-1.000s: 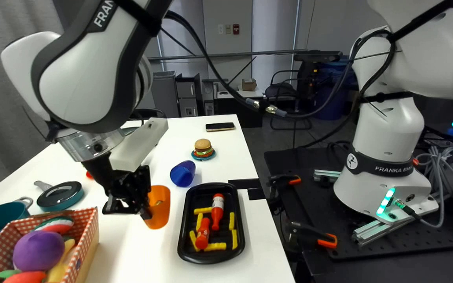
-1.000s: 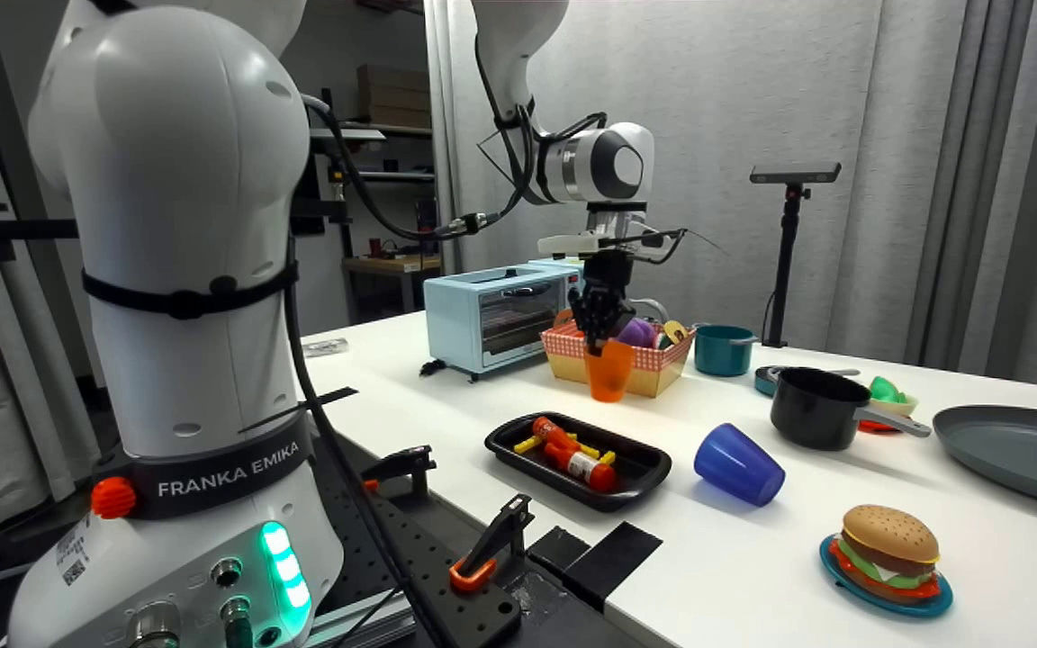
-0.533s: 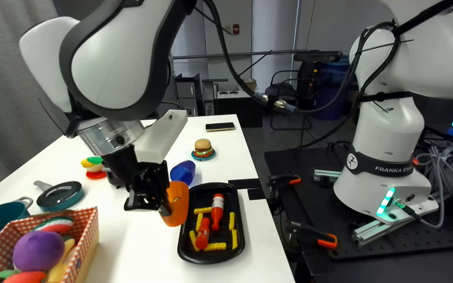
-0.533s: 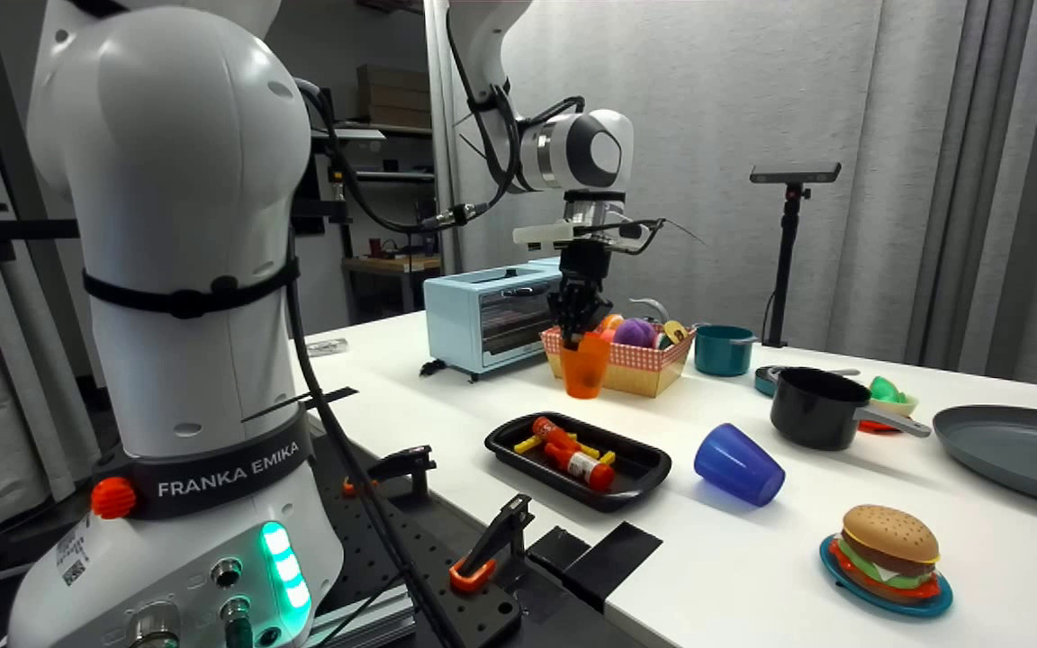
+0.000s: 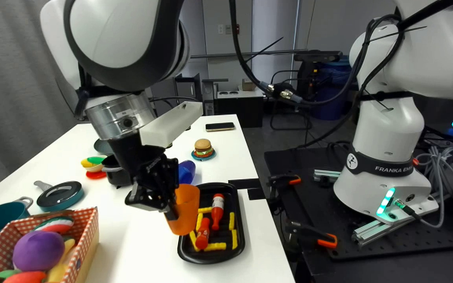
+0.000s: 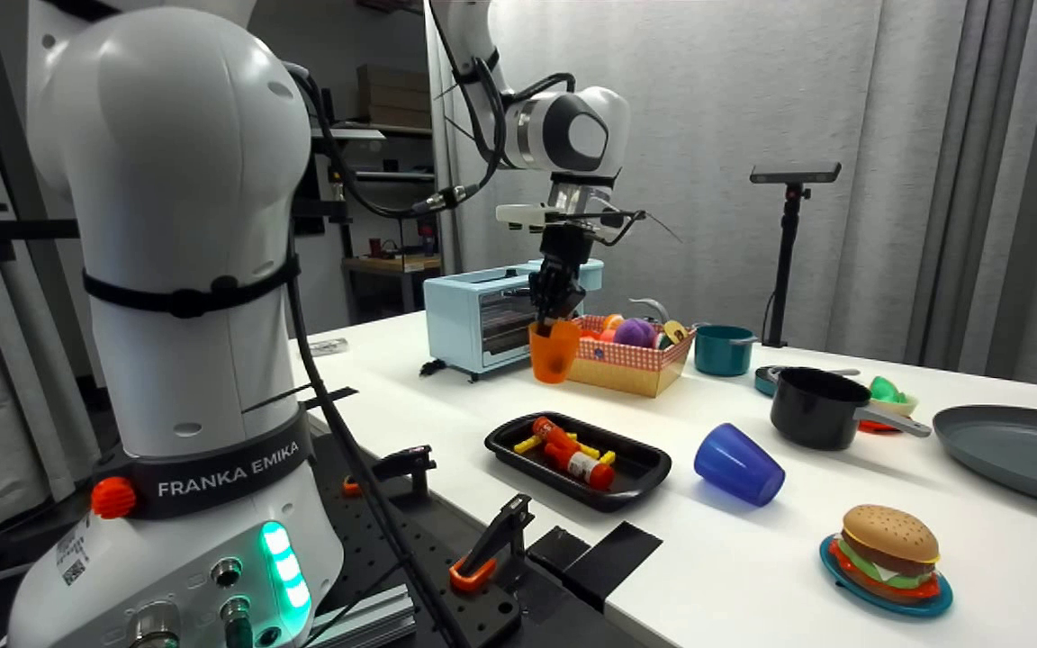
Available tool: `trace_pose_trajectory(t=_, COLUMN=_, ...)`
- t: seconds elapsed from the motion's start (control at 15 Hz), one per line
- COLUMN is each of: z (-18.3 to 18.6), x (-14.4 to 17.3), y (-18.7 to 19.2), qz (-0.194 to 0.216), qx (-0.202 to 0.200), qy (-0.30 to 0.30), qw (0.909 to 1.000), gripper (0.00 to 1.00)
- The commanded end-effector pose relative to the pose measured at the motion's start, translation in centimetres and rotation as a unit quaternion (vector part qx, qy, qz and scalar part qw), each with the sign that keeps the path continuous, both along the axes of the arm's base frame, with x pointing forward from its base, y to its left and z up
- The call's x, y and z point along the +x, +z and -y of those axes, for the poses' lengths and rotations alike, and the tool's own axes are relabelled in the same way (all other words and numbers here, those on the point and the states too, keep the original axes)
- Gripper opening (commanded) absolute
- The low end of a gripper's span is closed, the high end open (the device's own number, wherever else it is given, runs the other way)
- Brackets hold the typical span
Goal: Pour the content of the orange cup onto the black tray
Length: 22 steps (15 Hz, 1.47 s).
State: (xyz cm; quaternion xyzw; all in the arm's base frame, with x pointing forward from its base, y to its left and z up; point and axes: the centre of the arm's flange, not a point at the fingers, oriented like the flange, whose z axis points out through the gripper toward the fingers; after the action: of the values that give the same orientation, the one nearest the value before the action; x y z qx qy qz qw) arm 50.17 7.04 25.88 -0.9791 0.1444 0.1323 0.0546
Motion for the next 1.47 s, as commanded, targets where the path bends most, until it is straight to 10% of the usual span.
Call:
trace_pose_trajectory(t=0.0, z=-0.1, x=-2.0, y=0.3, qz=0.008, qx=0.048, qy=-0.024, qw=0.9985, gripper=0.01)
trace_pose_trajectory(t=1.0, z=5.9, x=-1.1, y=-1.5, qz=0.053, qx=0.276, qy=-0.037, qw=0.9591, gripper=0.01)
trace_pose_trajectory(t=1.4, z=7.7, x=-1.5, y=-0.5, qz=0.089, qx=0.393, qy=0.027, qw=0.9150, gripper=0.01)
